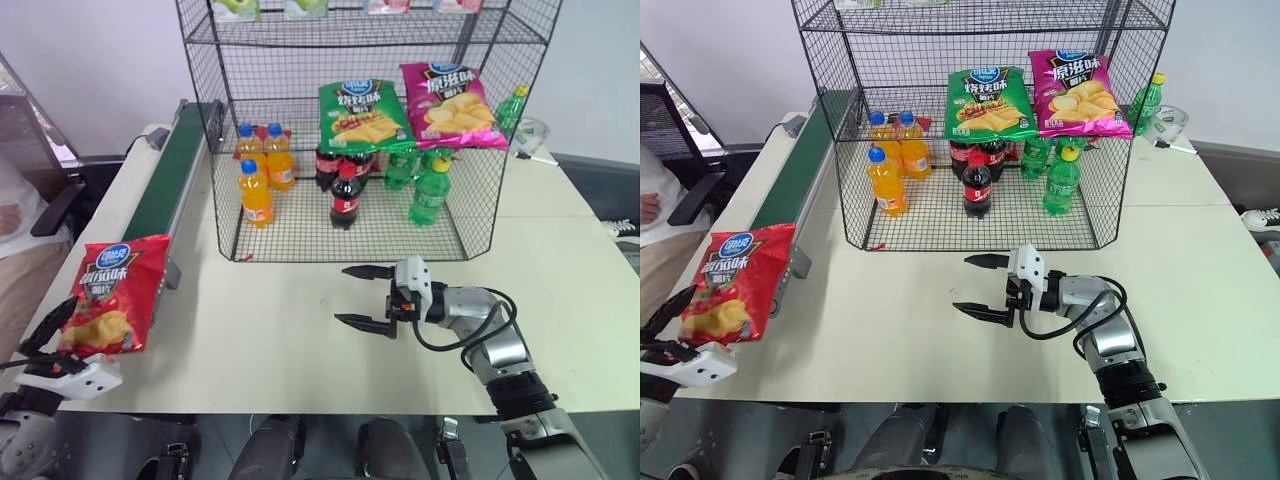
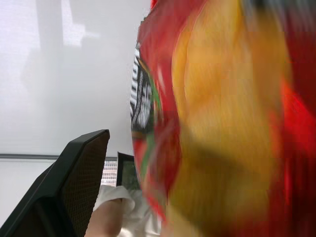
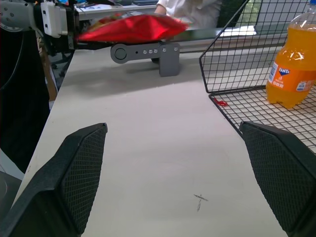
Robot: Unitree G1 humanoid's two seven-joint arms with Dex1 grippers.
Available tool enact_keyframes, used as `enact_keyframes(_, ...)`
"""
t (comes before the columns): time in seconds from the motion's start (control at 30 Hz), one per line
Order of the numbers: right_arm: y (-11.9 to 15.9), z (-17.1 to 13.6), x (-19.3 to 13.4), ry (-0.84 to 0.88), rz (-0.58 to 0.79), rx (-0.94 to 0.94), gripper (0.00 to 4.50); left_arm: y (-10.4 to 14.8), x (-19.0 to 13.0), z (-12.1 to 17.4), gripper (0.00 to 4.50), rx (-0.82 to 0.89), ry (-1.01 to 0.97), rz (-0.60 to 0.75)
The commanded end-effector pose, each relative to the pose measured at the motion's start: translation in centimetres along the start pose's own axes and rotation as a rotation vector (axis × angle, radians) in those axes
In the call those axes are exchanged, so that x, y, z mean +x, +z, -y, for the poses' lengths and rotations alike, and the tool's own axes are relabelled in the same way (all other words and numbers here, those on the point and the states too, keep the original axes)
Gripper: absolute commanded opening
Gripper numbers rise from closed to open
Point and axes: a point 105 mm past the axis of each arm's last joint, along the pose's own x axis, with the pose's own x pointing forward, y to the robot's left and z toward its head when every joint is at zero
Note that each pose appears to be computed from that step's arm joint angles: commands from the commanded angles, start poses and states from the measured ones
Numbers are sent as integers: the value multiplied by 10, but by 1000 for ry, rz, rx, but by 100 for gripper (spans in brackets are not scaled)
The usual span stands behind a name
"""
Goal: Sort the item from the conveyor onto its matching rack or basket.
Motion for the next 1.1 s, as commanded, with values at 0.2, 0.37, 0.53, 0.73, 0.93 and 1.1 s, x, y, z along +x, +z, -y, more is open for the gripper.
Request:
enact_keyframes(0.2, 10, -1, 3, 6, 30, -43, 450, 5, 6, -12, 66, 1, 49, 21)
enact_keyframes(0.37, 8, -2, -1, 5, 25, -39, 450, 5, 2, -14, 1, 1, 40, 23)
enact_keyframes(0.53, 6, 1, -9, -25, 18, -33, 450, 9, 2, -23, 1, 0, 77, 26)
enact_keyframes(0.73, 24, 13, -37, -176, 127, -4, 450, 37, 8, -56, 1, 16, 156, 112)
enact_keyframes(0.93, 39, 18, -68, -359, 210, -22, 450, 80, 18, -86, 1, 57, 194, 259)
enact_keyframes(1.1, 48, 23, -87, -513, 244, -91, 450, 119, 29, -92, 1, 60, 202, 388)
